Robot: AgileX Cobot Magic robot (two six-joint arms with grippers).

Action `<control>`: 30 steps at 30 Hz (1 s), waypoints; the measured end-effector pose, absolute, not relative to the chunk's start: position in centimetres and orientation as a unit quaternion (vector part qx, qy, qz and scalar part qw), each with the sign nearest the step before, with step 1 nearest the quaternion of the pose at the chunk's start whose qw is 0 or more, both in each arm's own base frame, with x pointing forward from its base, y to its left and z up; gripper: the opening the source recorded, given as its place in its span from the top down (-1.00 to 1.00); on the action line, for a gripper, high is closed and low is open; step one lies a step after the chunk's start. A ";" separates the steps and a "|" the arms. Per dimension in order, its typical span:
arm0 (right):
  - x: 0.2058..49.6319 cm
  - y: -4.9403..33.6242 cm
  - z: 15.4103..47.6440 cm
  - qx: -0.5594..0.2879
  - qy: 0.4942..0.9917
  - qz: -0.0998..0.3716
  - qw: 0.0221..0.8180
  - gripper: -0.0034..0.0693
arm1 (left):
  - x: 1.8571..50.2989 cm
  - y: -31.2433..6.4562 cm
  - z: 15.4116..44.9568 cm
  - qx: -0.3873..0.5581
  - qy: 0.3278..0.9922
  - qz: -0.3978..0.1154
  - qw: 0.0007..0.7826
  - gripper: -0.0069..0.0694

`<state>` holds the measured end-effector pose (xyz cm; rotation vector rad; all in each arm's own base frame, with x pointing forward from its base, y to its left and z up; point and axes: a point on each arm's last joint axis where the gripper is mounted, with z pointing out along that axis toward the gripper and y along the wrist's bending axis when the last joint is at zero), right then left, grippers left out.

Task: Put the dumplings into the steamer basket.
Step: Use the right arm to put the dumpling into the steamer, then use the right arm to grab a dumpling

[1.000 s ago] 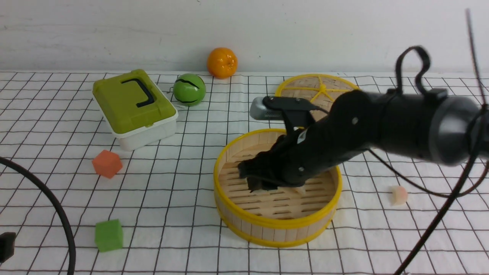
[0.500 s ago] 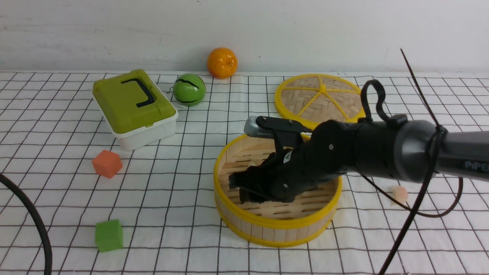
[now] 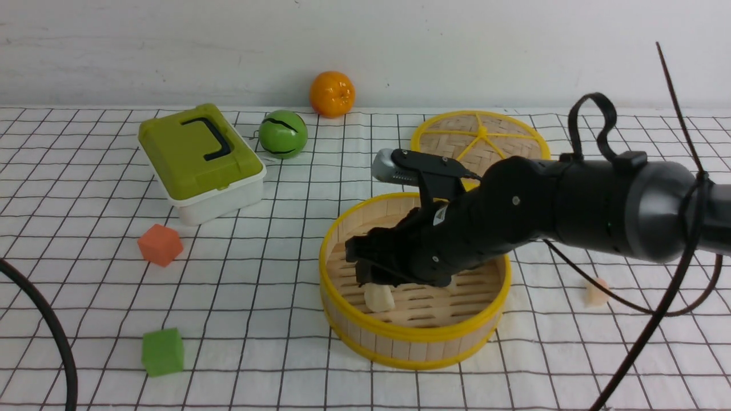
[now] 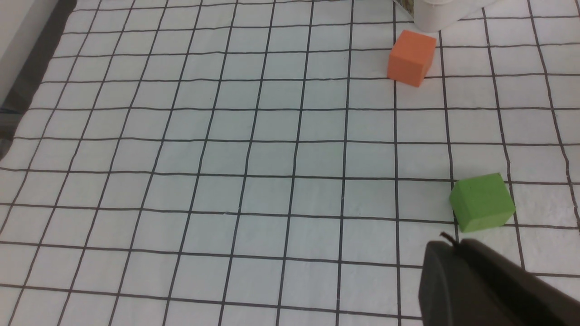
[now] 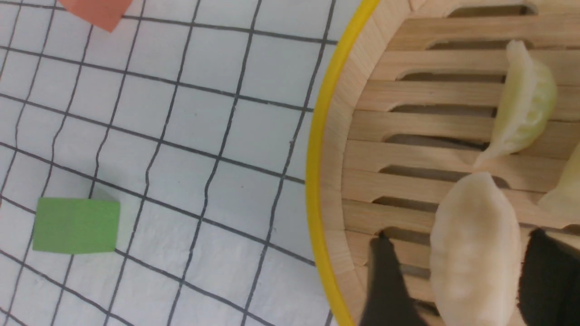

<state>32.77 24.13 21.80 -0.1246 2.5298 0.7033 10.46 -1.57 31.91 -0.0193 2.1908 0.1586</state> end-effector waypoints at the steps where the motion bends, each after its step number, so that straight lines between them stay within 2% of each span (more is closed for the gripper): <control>1: 32.8 24.1 21.9 -0.055 0.932 0.252 0.256 -0.03 | 10.5 -1.5 31.9 -0.008 0.888 0.066 0.455 0.80; 3: 32.7 23.8 21.7 -0.083 0.935 0.229 0.256 0.24 | 10.4 -1.5 31.9 -0.011 0.890 0.070 0.451 0.80; 4: 32.6 23.7 21.7 -0.092 0.936 0.222 0.257 0.26 | 10.4 -1.4 31.9 -0.011 0.890 0.071 0.450 0.80; 6: 32.6 22.8 21.7 -0.127 0.941 0.187 0.250 0.58 | 10.2 -1.3 31.9 -0.015 0.890 0.070 0.450 0.79; 7: 32.8 22.0 22.0 -0.133 0.943 0.172 0.250 0.68 | 10.0 -1.1 31.9 -0.016 0.890 0.067 0.451 0.79; 8: 32.8 21.8 22.1 -0.134 0.944 0.169 0.250 0.70 | 9.9 -1.1 32.0 -0.016 0.889 0.066 0.453 0.78; 9: 33.8 19.2 22.9 -0.122 0.946 0.147 0.261 0.87 | 9.5 -0.7 31.9 -0.013 0.883 0.057 0.465 0.78; 10: 33.7 19.2 23.2 -0.118 0.947 0.144 0.263 0.90 | 9.4 -0.7 31.9 -0.012 0.881 0.055 0.469 0.78; 11: 34.5 17.5 23.5 -0.100 0.948 0.138 0.270 0.93 | 9.2 -0.5 31.8 -0.012 0.877 0.049 0.478 0.77; 14: 36.9 10.3 23.8 0.028 0.956 0.112 0.271 0.96 | 8.2 0.4 30.8 -0.017 0.845 0.016 0.535 0.77; 16: 37.3 8.5 23.3 0.057 0.959 0.103 0.257 0.94 | 7.9 0.6 30.4 -0.012 0.836 0.006 0.548 0.77; 17: 37.8 6.1 22.4 0.082 0.963 0.089 0.239 0.88 | 7.5 0.7 29.3 0.003 0.824 -0.008 0.566 0.77; 18: 38.0 5.3 21.9 0.088 0.965 0.080 0.232 0.79 | 7.4 0.7 28.9 0.011 0.818 -0.013 0.575 0.77; 19: 38.0 5.1 21.8 0.087 0.966 0.079 0.231 0.79 | 7.4 0.7 28.8 0.013 0.817 -0.015 0.576 0.77; 20: 38.4 4.5 21.0 0.074 0.969 0.065 0.226 0.59 | 7.3 0.5 28.0 0.033 0.803 -0.023 0.595 0.77; 21: 38.6 4.3 20.9 0.069 0.970 0.061 0.226 0.51 | 7.2 0.5 27.6 0.038 0.800 -0.025 0.599 0.77; 22: 39.1 4.1 20.6 0.060 0.971 0.055 0.227 0.33 | 7.1 0.5 27.2 0.041 0.794 -0.029 0.606 0.77; 25: 41.4 3.7 20.8 0.025 0.972 0.034 0.232 -0.15 | 7.0 0.8 26.7 0.021 0.789 -0.032 0.614 0.77; 28: 43.6 3.7 20.9 -0.033 0.975 0.018 0.221 -0.45 | 7.0 1.1 26.7 0.002 0.785 -0.027 0.619 0.77; 29: 43.8 3.7 20.9 -0.039 0.975 0.017 0.219 -0.49 | 7.0 1.1 26.7 0.002 0.785 -0.026 0.619 0.77; 30: 44.8 3.9 20.3 -0.084 0.976 0.014 0.201 -0.58 | 7.1 1.3 26.8 -0.006 0.784 -0.024 0.620 0.77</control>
